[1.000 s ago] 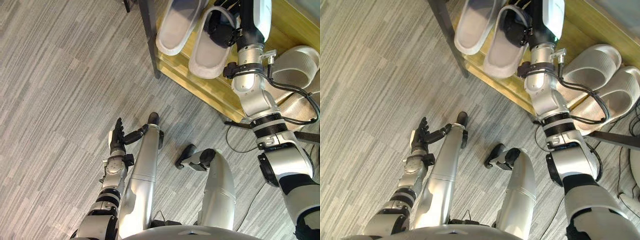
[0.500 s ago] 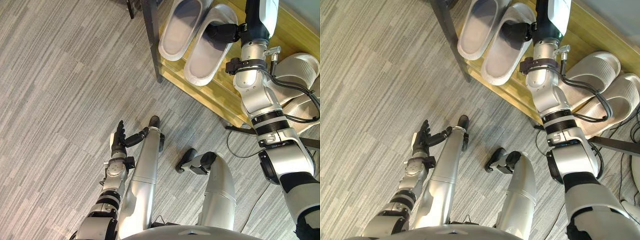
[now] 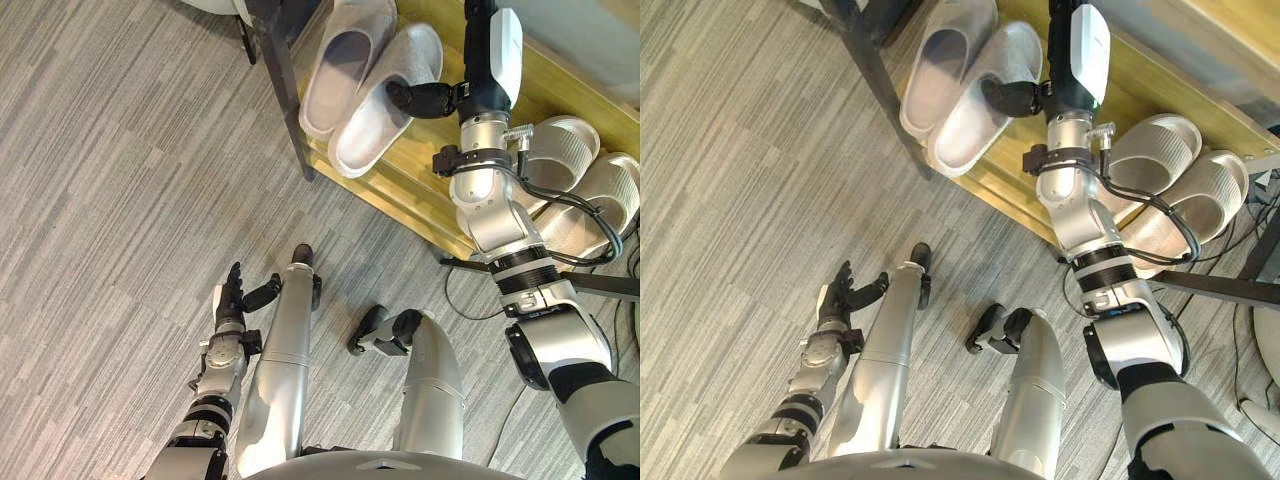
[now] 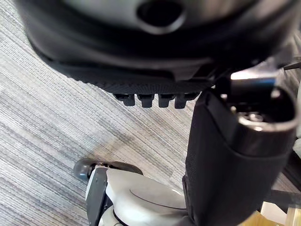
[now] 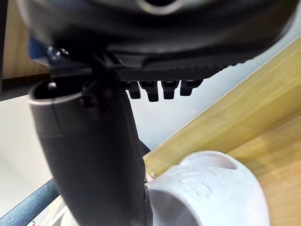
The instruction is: Organize the slippers on the shoe rack
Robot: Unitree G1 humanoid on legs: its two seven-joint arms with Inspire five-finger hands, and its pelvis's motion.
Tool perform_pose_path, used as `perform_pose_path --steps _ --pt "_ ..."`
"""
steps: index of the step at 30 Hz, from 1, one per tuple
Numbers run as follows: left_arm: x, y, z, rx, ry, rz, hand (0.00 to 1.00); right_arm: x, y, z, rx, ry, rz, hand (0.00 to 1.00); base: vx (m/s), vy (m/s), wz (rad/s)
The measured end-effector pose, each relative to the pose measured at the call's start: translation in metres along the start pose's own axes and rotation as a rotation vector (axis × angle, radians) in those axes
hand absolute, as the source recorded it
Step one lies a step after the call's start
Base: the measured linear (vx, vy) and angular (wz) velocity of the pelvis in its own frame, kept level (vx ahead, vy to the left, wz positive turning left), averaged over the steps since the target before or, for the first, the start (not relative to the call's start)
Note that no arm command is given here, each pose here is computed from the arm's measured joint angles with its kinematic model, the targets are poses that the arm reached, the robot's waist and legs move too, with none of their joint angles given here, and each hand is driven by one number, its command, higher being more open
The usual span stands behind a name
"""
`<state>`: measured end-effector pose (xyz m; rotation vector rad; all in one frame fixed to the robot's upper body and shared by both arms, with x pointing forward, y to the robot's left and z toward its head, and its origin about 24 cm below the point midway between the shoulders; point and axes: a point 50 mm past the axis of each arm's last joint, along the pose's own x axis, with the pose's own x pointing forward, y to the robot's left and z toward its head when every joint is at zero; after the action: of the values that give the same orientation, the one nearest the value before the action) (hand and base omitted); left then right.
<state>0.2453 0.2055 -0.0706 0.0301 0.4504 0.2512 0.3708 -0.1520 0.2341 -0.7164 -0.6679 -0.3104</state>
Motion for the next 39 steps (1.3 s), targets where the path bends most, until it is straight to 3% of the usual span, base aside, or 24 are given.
perform_pose_path --steps 18,21,28,34,39 --pt "-0.003 0.007 -0.014 0.02 0.062 0.019 1.0 -0.01 0.01 0.0 -0.019 -0.01 0.058 1.0 -0.02 0.044 -0.04" --pt "-0.003 0.008 -0.015 0.023 0.076 0.02 1.0 -0.03 0.017 0.007 0.094 -0.004 0.055 1.0 -0.01 0.052 0.03" --pt "-0.004 0.013 -0.021 0.005 0.112 0.042 1.0 -0.094 0.042 0.013 0.611 0.217 -0.006 1.0 -0.03 0.059 -0.02" --pt "-0.005 0.015 -0.023 -0.019 0.129 0.061 1.0 -0.135 0.062 0.001 0.736 0.431 -0.015 1.0 -0.03 0.069 -0.06" --pt "-0.005 0.016 -0.024 -0.024 0.131 0.065 1.0 -0.138 0.062 -0.002 0.778 0.456 -0.014 1.0 -0.04 0.067 -0.01"
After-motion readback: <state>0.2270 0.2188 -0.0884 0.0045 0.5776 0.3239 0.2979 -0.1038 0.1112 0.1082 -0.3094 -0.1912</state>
